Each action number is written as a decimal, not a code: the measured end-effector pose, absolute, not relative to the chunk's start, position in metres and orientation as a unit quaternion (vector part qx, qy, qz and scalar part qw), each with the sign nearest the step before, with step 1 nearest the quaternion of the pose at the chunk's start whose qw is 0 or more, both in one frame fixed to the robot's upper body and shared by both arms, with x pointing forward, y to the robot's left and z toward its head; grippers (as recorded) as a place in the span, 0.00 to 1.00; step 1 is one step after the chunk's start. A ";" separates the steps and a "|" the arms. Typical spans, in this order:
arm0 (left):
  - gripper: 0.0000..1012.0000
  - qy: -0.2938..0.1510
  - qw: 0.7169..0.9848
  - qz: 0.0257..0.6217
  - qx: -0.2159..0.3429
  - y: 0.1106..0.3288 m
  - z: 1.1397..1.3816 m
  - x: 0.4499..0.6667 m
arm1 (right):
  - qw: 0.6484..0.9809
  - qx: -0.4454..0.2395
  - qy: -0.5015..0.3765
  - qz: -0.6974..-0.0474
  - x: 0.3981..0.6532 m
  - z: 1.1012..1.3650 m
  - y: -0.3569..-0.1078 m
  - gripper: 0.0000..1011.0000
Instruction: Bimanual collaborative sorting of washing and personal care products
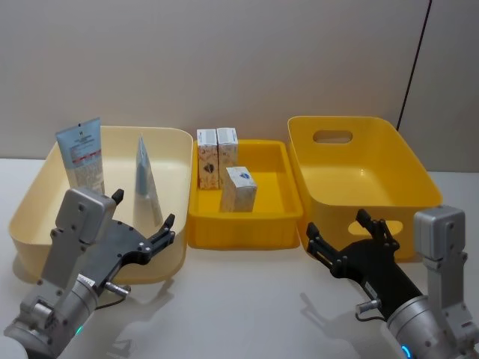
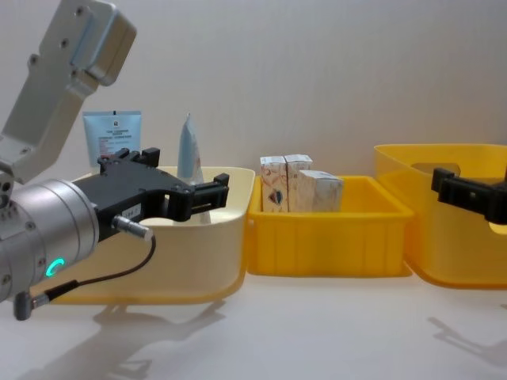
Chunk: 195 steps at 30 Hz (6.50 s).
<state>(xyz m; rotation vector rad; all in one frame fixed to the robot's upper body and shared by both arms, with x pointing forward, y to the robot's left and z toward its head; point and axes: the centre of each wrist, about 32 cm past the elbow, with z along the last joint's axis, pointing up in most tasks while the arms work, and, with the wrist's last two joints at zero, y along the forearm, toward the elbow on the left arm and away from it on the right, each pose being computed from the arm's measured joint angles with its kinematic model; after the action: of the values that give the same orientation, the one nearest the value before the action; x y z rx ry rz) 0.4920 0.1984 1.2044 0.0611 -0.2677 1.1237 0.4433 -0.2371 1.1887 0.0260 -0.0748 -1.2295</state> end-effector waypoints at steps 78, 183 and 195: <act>0.99 -0.126 0.837 0.531 0.029 0.198 1.204 0.492 | 0.830 -0.003 -0.011 -0.558 0.480 1.303 -0.175 0.99; 0.99 -0.127 0.837 0.531 0.029 0.198 1.204 0.492 | 0.759 -0.182 0.199 -0.592 0.624 1.294 -0.087 0.51; 0.99 -0.126 0.837 0.531 0.029 0.198 1.204 0.492 | 0.759 -0.182 0.199 -0.593 0.624 1.293 -0.086 0.39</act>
<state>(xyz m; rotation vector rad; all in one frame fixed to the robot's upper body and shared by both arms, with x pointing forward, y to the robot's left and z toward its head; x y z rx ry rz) 0.4920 0.1984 1.2044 0.0611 -0.2677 1.1238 0.6242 -0.0864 1.2934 -0.3955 0.4334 -1.2911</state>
